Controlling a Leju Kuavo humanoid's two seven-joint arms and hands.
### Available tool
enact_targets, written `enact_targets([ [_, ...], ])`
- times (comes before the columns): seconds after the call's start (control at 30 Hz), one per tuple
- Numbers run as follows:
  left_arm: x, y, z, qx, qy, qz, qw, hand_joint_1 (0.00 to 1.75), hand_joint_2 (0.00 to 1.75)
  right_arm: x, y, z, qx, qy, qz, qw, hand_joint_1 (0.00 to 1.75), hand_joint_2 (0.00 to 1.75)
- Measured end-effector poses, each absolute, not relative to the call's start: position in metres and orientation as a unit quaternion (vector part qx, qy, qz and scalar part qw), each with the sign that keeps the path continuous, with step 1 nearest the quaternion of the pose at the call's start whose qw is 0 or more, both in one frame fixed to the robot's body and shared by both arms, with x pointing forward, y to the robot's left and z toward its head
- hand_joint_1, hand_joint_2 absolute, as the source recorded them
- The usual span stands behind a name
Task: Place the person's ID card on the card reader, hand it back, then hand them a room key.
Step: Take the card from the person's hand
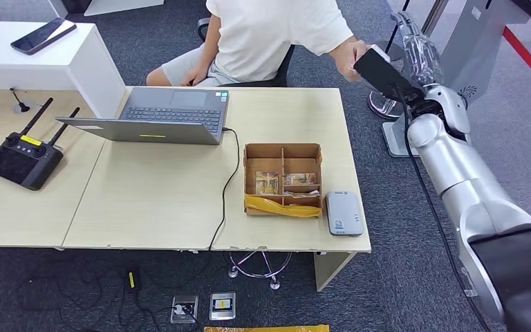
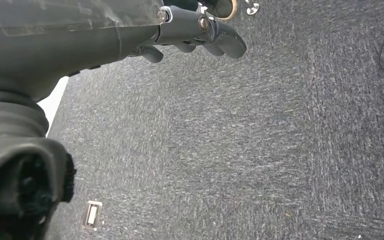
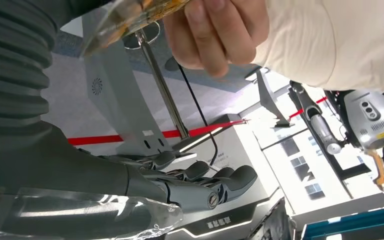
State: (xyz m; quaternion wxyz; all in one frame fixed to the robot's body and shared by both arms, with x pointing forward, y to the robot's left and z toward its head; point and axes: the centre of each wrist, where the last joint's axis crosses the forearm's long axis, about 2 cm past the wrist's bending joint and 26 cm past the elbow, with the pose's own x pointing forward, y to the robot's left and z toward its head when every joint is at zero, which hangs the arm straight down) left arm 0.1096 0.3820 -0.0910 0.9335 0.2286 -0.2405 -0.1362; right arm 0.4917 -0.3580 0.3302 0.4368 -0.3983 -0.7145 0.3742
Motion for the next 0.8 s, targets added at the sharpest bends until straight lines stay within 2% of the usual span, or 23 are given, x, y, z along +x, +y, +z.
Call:
enact_targets([
  [0.07, 0.11, 0.382, -0.091, 0.228, -0.24, -0.135, 0.934, 0.0, 0.0, 0.493, -0.352, 0.327, -0.394, -0.714, 0.38, 0.438, 0.03, 1.75],
  [0.1, 0.11, 0.382, -0.091, 0.228, -0.24, -0.134, 0.934, 0.0, 0.0, 0.493, -0.349, 0.326, -0.392, -0.713, 0.382, 0.438, 0.37, 1.75],
  [0.2, 0.109, 0.382, -0.091, 0.228, -0.239, -0.132, 0.935, 0.0, 0.0, 0.495, -0.343, 0.323, -0.386, -0.713, 0.388, 0.439, 1.65, 1.75],
  [0.23, 0.109, 0.382, -0.091, 0.228, -0.238, -0.132, 0.935, 0.0, 0.0, 0.495, -0.342, 0.322, -0.384, -0.713, 0.39, 0.438, 1.75, 1.75],
  [0.8, 0.108, 0.386, -0.091, 0.221, -0.236, -0.137, 0.936, 0.0, 0.0, 0.498, -0.338, 0.315, -0.384, -0.697, 0.41, 0.445, 1.75, 1.75],
])
